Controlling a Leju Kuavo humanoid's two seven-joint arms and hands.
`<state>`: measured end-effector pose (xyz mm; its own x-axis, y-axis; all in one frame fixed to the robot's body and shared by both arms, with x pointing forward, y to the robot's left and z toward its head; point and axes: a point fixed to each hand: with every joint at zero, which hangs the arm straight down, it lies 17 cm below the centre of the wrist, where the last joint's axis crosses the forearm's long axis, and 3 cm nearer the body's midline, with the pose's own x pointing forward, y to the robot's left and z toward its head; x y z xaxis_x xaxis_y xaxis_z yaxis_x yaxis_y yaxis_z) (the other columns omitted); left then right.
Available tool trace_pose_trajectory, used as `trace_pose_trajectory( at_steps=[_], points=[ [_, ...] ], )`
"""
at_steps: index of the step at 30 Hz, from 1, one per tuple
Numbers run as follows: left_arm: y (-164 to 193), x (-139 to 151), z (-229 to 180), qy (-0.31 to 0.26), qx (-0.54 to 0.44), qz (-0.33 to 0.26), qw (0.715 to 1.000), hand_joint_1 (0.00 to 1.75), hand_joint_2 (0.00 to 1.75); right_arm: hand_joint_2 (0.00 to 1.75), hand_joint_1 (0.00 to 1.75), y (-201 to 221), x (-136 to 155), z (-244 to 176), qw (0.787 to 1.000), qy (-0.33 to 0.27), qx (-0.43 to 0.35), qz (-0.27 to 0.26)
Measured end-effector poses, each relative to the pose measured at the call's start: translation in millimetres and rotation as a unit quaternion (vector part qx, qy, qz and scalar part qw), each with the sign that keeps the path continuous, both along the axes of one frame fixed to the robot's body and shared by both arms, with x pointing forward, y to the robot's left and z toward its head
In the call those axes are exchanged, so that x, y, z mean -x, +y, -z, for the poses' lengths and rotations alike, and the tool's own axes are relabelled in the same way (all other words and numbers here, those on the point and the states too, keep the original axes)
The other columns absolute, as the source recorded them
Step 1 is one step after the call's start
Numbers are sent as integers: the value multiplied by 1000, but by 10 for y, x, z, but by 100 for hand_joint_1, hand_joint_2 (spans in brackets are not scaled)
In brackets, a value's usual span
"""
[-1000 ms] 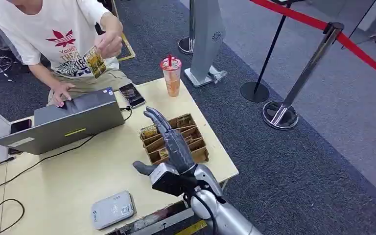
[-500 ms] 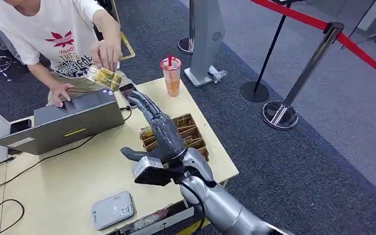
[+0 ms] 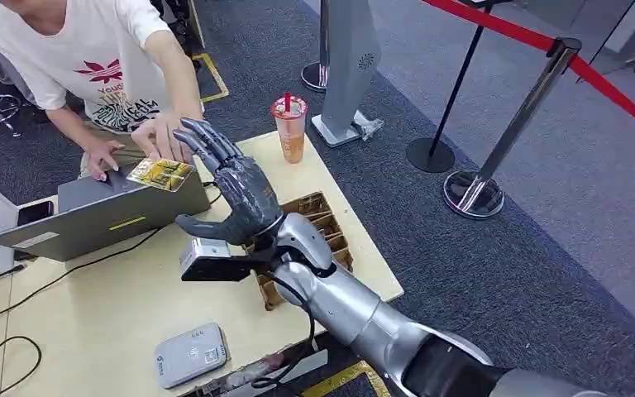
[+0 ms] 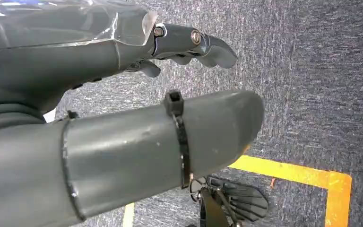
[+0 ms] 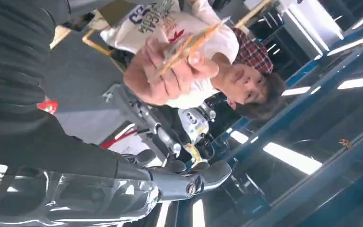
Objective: Pass the card to the sensor for recognition and then transmit it.
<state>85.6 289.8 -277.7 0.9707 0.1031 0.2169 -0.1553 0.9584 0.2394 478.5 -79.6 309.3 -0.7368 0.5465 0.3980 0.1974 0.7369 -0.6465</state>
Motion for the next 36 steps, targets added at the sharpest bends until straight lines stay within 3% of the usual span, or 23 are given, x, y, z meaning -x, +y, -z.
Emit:
trace_pose_trajectory(
  at_steps=[21,24,25,26,36],
  points=[
    [-1,3,1,1,0,3,1000,0,0,175,0,-56,-240,169,1000,15,15,21],
    [-1,4,1,1,0,3,1000,0,0,175,45,-59,-244,183,1000,16,16,21],
    [-1,4,1,1,0,3,1000,0,0,175,103,-61,-245,185,1000,16,15,21],
    [-1,3,1,1,0,3,1000,0,0,175,134,-65,-247,187,1000,17,14,22],
    [16,5,-1,1,-4,3,1000,0,0,175,175,-100,-245,170,1000,11,3,25]
  ],
)
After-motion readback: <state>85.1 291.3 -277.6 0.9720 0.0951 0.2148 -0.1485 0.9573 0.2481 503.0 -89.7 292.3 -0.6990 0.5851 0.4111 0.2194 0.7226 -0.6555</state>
